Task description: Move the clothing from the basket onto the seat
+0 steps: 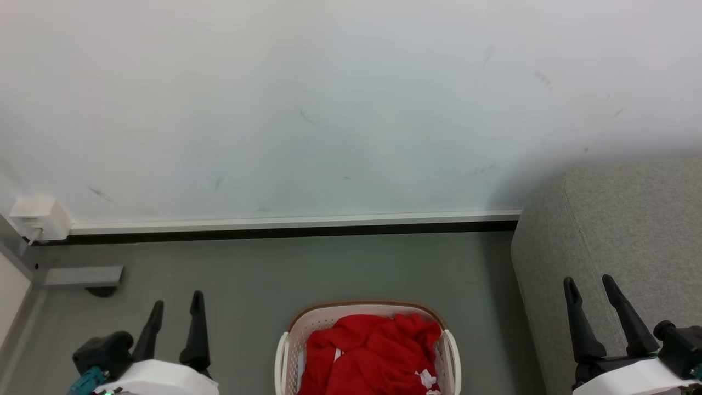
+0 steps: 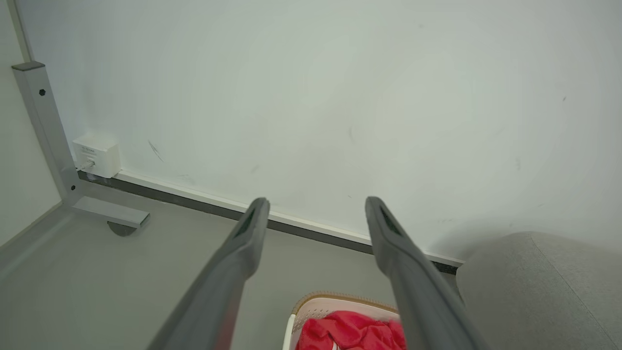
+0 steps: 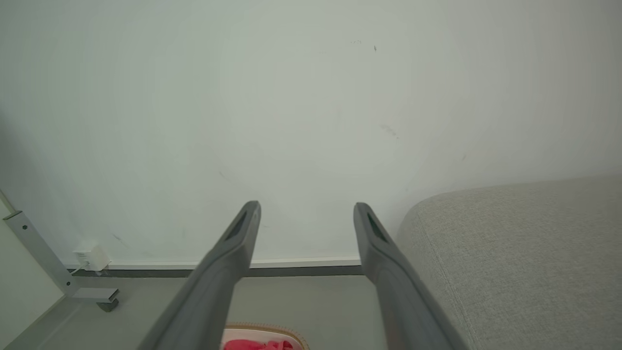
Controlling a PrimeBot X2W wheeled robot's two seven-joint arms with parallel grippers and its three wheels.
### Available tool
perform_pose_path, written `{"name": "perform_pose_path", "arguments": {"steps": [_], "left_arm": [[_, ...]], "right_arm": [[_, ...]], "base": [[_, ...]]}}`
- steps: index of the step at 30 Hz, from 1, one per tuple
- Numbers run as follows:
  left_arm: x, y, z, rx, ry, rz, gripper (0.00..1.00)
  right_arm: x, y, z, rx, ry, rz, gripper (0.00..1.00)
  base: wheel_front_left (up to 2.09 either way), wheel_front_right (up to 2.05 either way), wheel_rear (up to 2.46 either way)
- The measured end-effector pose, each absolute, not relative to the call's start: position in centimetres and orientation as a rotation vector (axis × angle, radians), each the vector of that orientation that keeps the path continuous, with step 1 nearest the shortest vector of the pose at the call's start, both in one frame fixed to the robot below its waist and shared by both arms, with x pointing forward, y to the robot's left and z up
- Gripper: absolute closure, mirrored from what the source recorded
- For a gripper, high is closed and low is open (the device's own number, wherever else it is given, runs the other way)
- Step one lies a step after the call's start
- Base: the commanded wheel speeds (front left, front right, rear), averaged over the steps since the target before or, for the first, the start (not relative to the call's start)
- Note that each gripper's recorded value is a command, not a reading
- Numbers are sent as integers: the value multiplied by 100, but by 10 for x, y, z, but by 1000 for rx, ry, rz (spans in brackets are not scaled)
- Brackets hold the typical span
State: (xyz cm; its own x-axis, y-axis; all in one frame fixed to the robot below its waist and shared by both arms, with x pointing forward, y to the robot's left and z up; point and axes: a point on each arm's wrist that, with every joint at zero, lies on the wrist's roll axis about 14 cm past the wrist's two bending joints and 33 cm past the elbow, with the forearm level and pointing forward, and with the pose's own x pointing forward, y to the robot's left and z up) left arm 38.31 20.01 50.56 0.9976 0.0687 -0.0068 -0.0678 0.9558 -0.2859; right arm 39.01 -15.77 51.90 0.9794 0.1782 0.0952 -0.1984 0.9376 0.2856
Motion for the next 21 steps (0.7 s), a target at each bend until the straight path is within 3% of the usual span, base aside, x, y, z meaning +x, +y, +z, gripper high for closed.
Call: {"name": "perform_pose_path", "arguments": {"steps": [21], "left_arm": [[377,208,511,-67,-44,66,0]], "right_arm": [[389,-164,514,181,-73,152,0]], "base": [[0,0,0]]}}
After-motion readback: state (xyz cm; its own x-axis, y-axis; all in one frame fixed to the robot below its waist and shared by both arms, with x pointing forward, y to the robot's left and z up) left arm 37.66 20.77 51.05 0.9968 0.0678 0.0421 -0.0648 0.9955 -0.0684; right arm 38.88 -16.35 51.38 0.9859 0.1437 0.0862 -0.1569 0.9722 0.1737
